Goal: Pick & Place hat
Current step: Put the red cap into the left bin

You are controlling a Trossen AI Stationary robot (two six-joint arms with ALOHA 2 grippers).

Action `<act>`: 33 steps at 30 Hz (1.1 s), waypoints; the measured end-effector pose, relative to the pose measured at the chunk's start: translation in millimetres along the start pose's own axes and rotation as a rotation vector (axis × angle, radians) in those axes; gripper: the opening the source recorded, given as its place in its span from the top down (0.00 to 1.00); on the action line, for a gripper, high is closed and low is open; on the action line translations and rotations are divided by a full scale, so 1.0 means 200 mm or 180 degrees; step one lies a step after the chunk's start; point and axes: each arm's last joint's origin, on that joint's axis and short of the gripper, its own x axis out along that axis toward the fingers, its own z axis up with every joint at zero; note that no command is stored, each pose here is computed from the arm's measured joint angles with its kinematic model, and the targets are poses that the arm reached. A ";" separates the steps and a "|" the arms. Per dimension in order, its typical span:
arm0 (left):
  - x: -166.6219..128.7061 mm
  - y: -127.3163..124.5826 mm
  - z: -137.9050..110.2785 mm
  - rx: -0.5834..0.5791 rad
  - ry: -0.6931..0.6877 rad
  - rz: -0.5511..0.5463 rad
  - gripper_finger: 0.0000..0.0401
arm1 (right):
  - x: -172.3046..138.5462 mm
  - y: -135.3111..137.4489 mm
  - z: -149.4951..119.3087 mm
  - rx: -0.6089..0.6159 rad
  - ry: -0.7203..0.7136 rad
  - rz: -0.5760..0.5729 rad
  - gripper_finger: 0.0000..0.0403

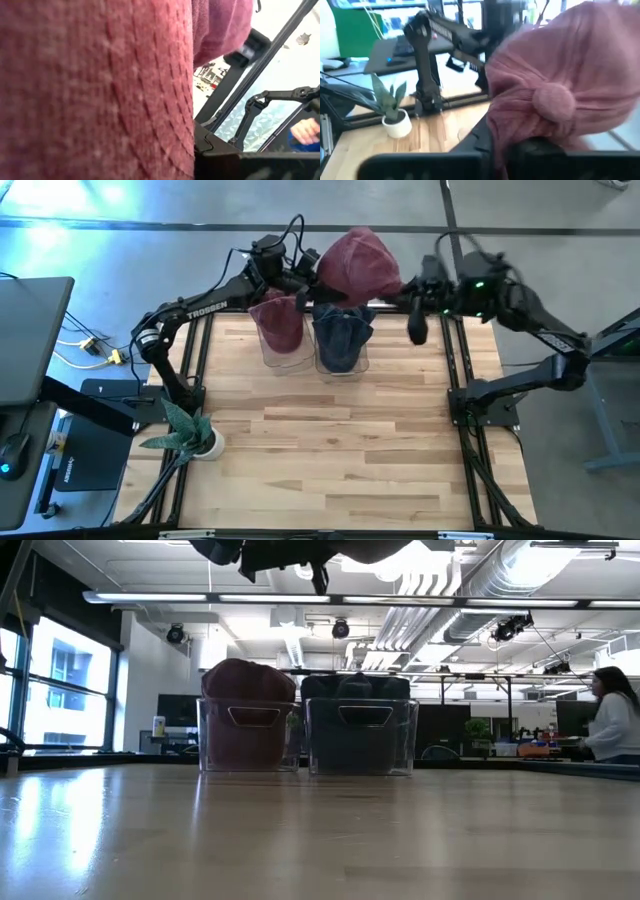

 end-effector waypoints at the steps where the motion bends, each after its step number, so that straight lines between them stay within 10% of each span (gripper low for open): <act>1: 0.00 0.00 0.00 0.0009 -0.0002 0.0002 0.98 | -0.02 0.00 0.03 -0.0034 -0.0052 0.0031 0.97; 10: 0.02 -0.05 -0.01 0.0160 0.0192 -0.0484 0.70 | -0.09 0.02 0.21 -0.0093 0.0061 0.0595 0.98; 17: -0.05 0.03 -0.06 0.0097 0.0647 -0.0667 0.45 | -0.05 0.08 0.35 -0.0131 0.0203 0.1945 0.99; 22: -0.12 0.09 -0.06 0.0078 0.0635 -0.0385 0.45 | 0.01 0.11 0.35 0.0199 0.0357 0.2957 0.99; 33: 0.09 -0.02 -0.07 0.0411 0.0174 -0.0299 0.54 | 0.31 0.12 0.25 0.0609 0.0677 0.3353 0.99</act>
